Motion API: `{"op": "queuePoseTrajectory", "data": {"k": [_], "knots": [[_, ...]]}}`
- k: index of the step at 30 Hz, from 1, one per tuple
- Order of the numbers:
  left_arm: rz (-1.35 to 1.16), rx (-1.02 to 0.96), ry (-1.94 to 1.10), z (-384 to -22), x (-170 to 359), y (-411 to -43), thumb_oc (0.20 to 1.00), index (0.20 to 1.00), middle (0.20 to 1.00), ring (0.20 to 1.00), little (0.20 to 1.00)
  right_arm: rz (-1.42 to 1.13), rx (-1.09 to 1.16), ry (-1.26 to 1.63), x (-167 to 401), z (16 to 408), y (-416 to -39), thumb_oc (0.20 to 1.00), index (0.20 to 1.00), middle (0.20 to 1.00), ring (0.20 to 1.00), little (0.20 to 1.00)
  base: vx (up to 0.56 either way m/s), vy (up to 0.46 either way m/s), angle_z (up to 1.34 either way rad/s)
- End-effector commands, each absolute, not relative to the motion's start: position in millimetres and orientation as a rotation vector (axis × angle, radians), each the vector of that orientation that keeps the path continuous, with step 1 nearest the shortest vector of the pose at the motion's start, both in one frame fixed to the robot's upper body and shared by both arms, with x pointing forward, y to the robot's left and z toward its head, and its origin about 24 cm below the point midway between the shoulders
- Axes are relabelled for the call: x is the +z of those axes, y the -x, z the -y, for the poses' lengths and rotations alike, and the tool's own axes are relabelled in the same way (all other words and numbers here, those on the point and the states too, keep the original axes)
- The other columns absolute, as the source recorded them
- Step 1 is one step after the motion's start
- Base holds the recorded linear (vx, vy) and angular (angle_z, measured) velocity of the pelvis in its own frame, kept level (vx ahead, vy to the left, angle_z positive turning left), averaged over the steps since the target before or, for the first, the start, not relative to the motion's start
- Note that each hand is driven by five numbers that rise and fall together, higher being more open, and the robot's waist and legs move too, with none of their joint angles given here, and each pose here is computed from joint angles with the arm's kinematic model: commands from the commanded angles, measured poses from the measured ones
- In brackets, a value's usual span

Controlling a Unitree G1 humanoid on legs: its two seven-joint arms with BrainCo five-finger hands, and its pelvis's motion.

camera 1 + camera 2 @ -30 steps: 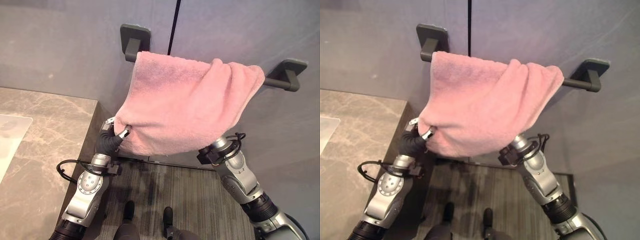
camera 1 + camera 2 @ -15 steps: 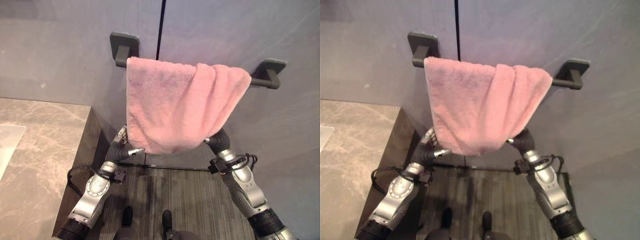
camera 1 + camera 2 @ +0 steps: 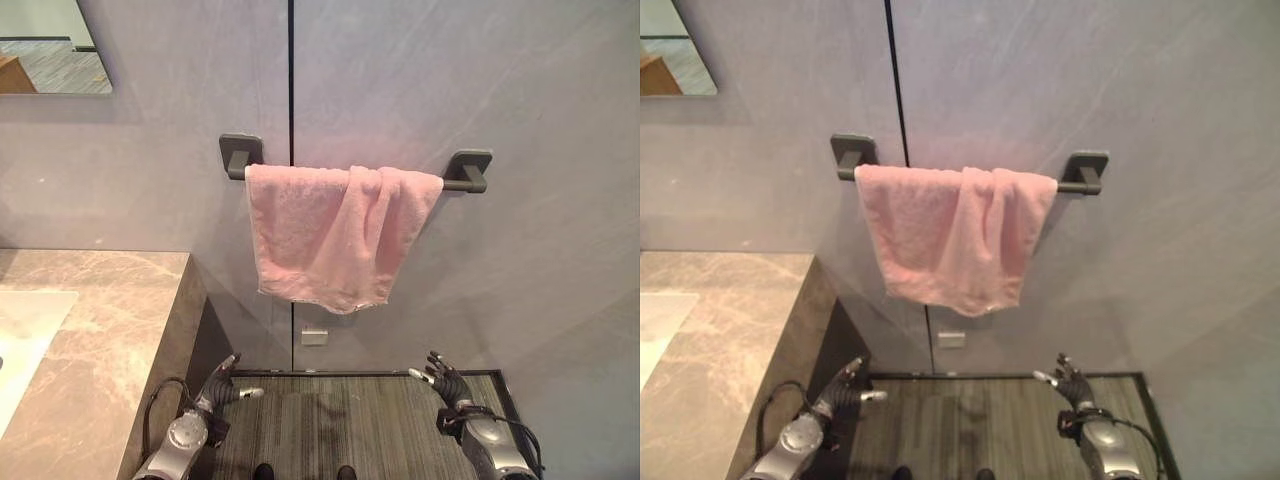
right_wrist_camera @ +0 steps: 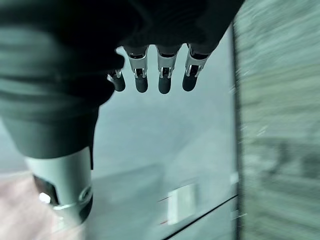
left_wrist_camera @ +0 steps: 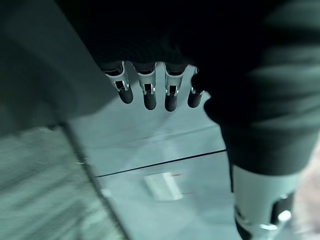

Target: Put brush and paste in cup on sink, flatten towel.

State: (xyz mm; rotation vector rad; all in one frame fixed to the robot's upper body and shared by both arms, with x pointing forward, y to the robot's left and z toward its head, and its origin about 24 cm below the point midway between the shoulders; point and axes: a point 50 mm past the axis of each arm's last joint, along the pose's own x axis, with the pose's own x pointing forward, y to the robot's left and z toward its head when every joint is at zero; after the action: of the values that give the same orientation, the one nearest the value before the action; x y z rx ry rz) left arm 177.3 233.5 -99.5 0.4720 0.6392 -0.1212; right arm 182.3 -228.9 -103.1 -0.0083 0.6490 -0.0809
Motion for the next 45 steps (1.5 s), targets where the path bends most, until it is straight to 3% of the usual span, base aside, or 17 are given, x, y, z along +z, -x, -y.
{"op": "queuePoseTrajectory", "data": {"k": [1, 13, 45], "knots": [[-0.643, -0.085, -0.493, -240, -101, -180, 1.0, 1.0, 1.0, 1.0, 1.0, -0.588, -0.064, -0.009, -97, 220, -193, 1.0, 1.0, 1.0, 1.0, 1.0, 0.0, 0.0, 0.0], [-0.806, -0.003, -0.428, -243, -125, -155, 1.0, 1.0, 1.0, 1.0, 1.0, -0.812, -0.201, -0.228, -136, 214, -151, 1.0, 1.0, 1.0, 1.0, 1.0, 0.0, 0.001, 0.01], [-0.887, 0.027, -0.408, -238, -136, -146, 1.0, 1.0, 1.0, 1.0, 1.0, -0.86, -0.214, -0.189, -140, 210, -150, 1.0, 1.0, 1.0, 1.0, 1.0, 0.0, 0.0, 0.0]]}}
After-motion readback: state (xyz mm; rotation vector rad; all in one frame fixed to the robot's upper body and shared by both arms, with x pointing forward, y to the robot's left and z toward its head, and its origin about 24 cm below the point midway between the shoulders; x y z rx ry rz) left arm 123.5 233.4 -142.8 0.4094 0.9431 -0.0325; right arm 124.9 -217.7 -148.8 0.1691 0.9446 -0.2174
